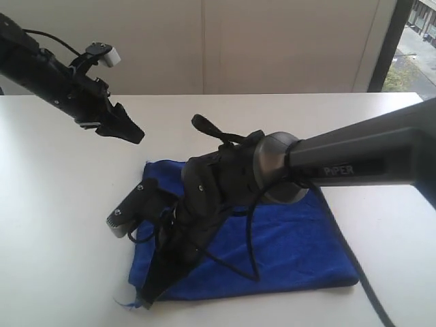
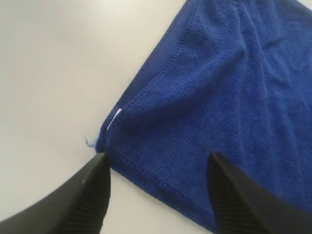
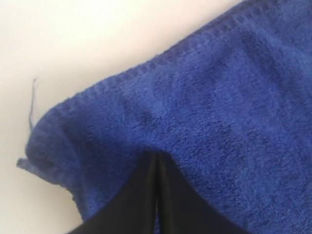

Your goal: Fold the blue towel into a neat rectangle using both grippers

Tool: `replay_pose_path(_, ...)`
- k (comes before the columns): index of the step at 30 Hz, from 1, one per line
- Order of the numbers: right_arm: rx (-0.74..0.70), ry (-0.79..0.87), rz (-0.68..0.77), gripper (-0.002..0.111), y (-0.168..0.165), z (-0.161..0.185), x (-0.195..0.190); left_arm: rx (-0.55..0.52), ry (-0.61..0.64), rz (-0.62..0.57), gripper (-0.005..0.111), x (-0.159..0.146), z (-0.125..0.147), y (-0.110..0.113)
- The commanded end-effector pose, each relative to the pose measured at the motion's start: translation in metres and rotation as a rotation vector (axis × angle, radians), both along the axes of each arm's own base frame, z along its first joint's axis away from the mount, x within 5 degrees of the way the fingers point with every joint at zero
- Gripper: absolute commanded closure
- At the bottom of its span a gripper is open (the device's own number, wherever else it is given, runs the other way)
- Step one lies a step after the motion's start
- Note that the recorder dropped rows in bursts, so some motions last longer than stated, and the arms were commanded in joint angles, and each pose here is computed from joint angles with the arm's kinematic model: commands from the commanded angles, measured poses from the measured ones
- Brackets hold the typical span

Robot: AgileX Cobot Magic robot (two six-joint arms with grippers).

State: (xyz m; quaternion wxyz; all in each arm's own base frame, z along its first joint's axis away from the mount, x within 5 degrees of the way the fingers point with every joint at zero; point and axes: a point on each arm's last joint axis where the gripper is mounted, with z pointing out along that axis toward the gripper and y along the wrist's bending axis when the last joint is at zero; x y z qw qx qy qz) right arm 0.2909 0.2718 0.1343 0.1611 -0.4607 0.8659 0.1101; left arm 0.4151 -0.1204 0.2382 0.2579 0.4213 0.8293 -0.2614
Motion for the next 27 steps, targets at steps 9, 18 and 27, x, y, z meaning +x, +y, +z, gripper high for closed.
replay_pose_path(9,-0.092,0.118,0.117,0.108,0.004,-0.010,-0.023,-0.028,0.038,-0.019,0.045,0.009,-0.030,-0.004)
replay_pose_path(18,-0.109,0.147,0.124,0.108,0.003,-0.010,-0.025,0.025,-0.028,-0.106,0.046,0.011,-0.053,-0.030)
replay_pose_path(27,-0.112,0.151,0.125,0.108,0.003,-0.010,-0.026,0.044,-0.104,-0.167,0.103,0.003,-0.061,-0.073)
